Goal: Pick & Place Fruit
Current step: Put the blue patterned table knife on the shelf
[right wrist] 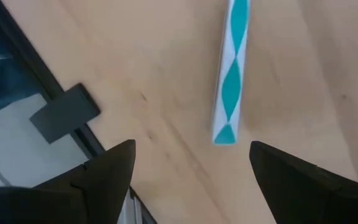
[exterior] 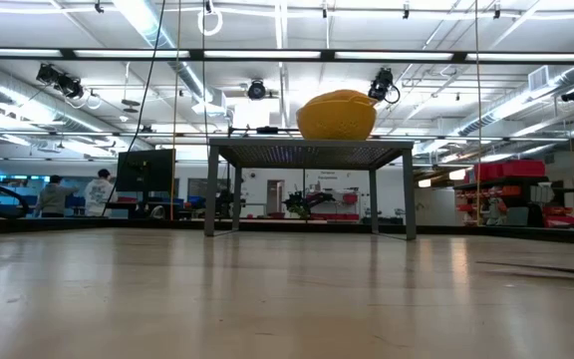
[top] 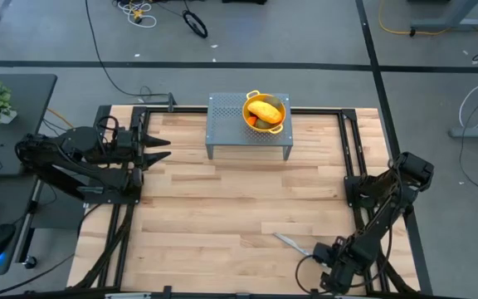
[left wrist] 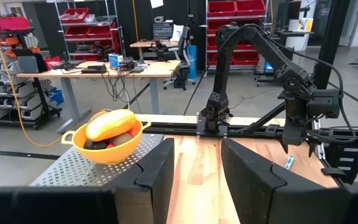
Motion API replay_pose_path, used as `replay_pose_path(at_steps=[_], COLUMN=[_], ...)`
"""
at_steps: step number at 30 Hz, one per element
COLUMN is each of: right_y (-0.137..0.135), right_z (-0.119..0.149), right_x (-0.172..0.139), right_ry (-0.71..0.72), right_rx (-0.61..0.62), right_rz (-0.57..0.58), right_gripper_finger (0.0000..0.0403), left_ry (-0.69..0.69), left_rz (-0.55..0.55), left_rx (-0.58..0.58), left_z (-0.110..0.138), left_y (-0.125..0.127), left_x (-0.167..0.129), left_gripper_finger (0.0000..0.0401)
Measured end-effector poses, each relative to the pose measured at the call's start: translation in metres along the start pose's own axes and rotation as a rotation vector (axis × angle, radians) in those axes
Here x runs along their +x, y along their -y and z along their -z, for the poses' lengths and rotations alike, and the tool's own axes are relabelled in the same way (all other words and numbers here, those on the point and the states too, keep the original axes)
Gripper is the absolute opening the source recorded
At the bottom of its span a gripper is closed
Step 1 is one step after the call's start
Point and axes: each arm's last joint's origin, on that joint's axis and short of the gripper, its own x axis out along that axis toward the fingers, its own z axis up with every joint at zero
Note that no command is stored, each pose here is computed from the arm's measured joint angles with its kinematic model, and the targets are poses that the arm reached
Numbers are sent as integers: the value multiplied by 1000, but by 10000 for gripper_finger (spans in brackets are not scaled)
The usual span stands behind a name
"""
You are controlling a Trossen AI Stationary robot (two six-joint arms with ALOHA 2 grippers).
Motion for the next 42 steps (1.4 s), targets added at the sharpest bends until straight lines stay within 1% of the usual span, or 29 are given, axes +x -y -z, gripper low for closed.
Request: replay_pose_path(at_steps=[6,11,26,38,42], right_y=[5,5,3,4,4], right_z=[-2,-3,-5,-5,-5], right_x=[0,1,19,23,23], right_ry=[31,81,77,76,76], right_rx=[-9,-17,-19,-34,-36], right_rz=[51,58,100,116,117], right_gripper_finger=[325,325,325,325,314], left_ry=[0,0,0,0,0], left_rz=[0,0,0,0,-1], left_rx=[8,5,5,7,7], left_z=[0,0,0,0,0], left_y=[0,0,0,0,0], left_x=[0,0,0,0,0], left_gripper_finger=[141,141,141,141,141])
